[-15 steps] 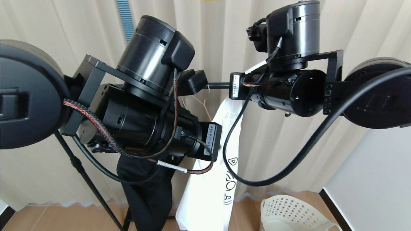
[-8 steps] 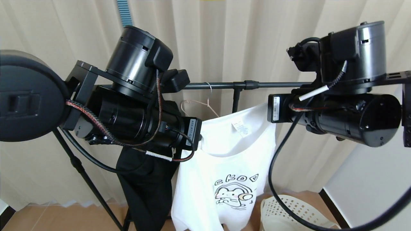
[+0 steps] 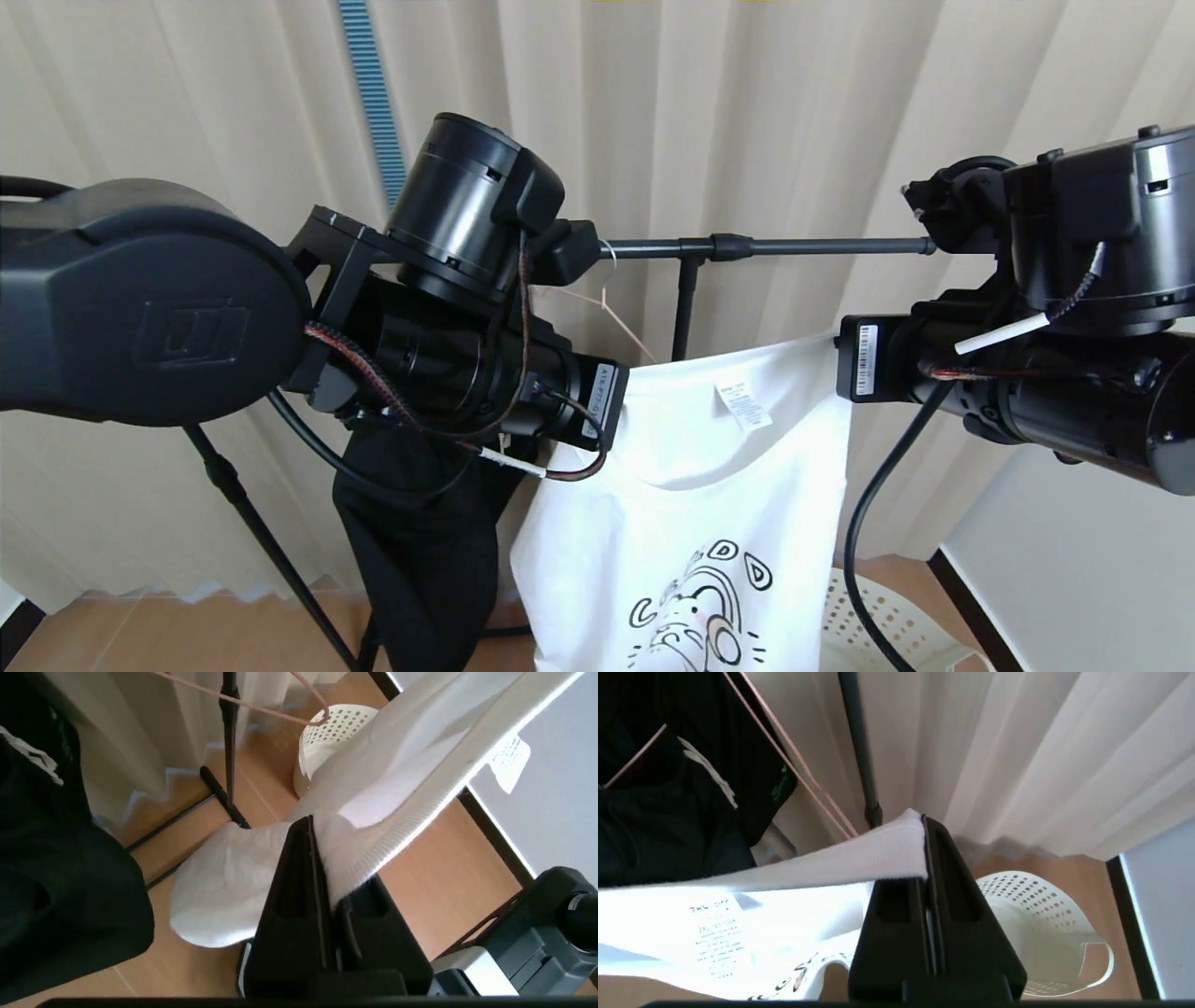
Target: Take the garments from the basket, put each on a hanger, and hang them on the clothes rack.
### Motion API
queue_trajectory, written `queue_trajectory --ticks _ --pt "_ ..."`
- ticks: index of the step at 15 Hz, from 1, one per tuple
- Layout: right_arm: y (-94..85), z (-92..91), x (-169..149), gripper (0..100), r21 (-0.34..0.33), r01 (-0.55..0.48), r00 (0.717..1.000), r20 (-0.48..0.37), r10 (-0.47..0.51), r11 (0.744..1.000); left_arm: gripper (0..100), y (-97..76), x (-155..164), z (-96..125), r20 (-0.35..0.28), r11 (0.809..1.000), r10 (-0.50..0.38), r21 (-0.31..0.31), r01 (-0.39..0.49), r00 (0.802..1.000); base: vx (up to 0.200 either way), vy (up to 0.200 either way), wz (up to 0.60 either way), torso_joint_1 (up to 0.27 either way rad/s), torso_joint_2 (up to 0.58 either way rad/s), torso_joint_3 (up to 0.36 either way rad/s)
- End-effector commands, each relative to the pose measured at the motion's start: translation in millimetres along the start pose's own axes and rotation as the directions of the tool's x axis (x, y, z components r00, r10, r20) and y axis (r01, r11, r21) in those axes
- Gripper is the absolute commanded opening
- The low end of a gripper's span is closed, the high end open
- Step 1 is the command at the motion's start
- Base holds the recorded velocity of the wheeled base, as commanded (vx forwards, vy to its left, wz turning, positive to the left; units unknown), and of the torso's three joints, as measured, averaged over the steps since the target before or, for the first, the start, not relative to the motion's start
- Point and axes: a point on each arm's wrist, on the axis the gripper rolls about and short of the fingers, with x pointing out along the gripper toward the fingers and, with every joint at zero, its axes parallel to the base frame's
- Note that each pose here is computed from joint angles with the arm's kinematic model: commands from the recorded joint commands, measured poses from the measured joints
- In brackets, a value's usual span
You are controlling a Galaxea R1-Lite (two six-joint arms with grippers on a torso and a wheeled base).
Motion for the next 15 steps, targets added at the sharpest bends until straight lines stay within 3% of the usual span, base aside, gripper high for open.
queue_trajectory --ticks 1,2,9,11,15 --pt "-5.5 2.5 -0.3 0 0.01 0.015 1.0 0.006 -0.015 1.0 0 -0.3 2.7 -0.5 -0.006 1.0 0.001 0.0 -0.001 1.0 0.0 0.0 0.0 0.0 0.0 0.0" --pt "-7.6 3.5 -0.2 0 0.015 0.021 1.0 0.009 -0.021 1.0 100 -1.1 2.7 -1.6 -0.01 1.0 -0.001 0.002 0.001 1.0 0.0 0.0 0.0 0.0 0.0 0.0" --pt "-14.1 5.9 -5.9 0 0.005 0.031 0.999 0.019 -0.031 1.0 100 -1.2 -13.9 -5.8 0.005 1.0 -0.015 0.025 0.014 1.0 0.0 0.0 0.0 0.0 0.0 0.0" --pt "-21.5 5.3 -13.5 0 -0.028 0.037 0.999 0.027 -0.036 0.999 100 0.3 -9.9 -3.5 0.01 1.0 -0.006 0.015 0.006 1.0 0.0 0.0 0.0 0.0 0.0 0.0" --pt "-55.4 -7.6 -21.6 0 -0.187 0.068 0.998 -0.002 -0.069 0.98 100 7.9 27.4 12.8 0.018 0.998 0.05 -0.04 -0.049 0.999 0.0 0.0 0.0 0.0 0.0 0.0"
